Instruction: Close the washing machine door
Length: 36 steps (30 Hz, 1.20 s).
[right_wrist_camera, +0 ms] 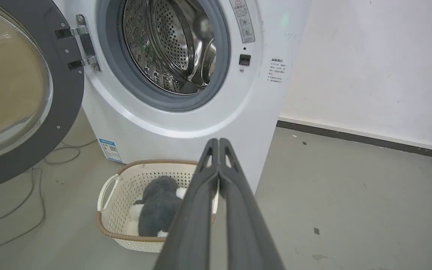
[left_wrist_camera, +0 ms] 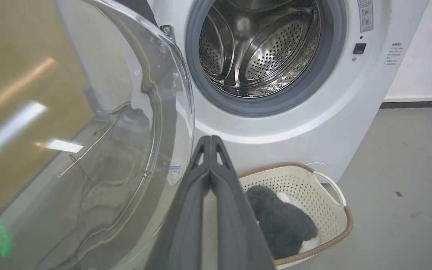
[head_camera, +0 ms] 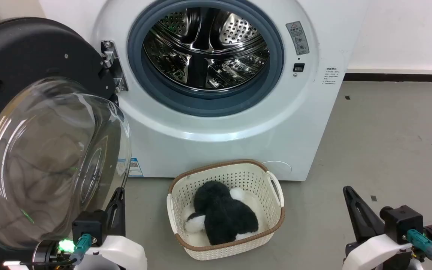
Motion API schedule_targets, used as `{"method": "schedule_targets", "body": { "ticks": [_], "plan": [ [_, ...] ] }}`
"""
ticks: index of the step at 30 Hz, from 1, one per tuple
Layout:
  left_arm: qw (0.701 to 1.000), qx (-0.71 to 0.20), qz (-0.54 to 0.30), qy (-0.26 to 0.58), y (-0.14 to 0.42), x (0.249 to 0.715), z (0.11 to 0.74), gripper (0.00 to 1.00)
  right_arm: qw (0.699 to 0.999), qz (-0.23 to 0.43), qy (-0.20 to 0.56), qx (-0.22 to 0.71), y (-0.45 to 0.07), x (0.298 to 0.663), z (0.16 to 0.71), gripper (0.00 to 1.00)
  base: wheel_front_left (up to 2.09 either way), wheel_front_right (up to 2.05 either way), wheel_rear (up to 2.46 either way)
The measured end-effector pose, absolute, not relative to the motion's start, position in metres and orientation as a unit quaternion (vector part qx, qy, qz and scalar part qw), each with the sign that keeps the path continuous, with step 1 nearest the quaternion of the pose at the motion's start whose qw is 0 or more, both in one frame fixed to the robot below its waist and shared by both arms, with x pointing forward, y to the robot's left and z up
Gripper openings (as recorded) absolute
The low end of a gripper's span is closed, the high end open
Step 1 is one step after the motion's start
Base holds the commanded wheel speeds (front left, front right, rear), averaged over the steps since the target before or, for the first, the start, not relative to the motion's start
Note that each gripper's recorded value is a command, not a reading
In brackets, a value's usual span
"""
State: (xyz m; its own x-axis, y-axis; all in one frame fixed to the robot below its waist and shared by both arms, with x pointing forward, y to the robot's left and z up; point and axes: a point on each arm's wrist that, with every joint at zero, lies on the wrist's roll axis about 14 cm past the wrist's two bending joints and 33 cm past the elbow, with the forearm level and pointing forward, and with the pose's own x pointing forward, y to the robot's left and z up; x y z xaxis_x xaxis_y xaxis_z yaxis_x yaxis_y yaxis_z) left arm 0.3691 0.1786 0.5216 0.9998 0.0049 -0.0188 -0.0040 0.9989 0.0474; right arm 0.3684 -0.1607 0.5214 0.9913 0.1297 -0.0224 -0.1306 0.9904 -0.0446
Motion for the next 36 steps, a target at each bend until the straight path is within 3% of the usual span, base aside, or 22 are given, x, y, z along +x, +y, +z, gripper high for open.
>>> {"method": "schedule_targets", "body": {
  "ticks": [27, 28, 36],
  "plan": [
    [1.0, 0.024, 0.002, 0.009, 0.1785, 0.3691, 0.5216, 0.0, 0.998, 0.065, 0.01, -0.023, -0.1608, 0.3684, 0.5215, 0.0, 0.0, 0.0, 0.0],
    [1.0, 0.024, 0.002, 0.01, 0.1786, 0.3691, 0.5214, 1.0, 0.998, 0.065, 0.01, -0.023, -0.1608, 0.3683, 0.5213, 1.0, 0.0, 0.0, 0.0],
    [1.0, 0.023, 0.001, 0.011, 0.1773, 0.369, 0.5203, 1.0, 0.998, 0.065, 0.009, -0.021, -0.1611, 0.3682, 0.521, 1.0, 0.0, 0.0, 0.0]
  ]
}}
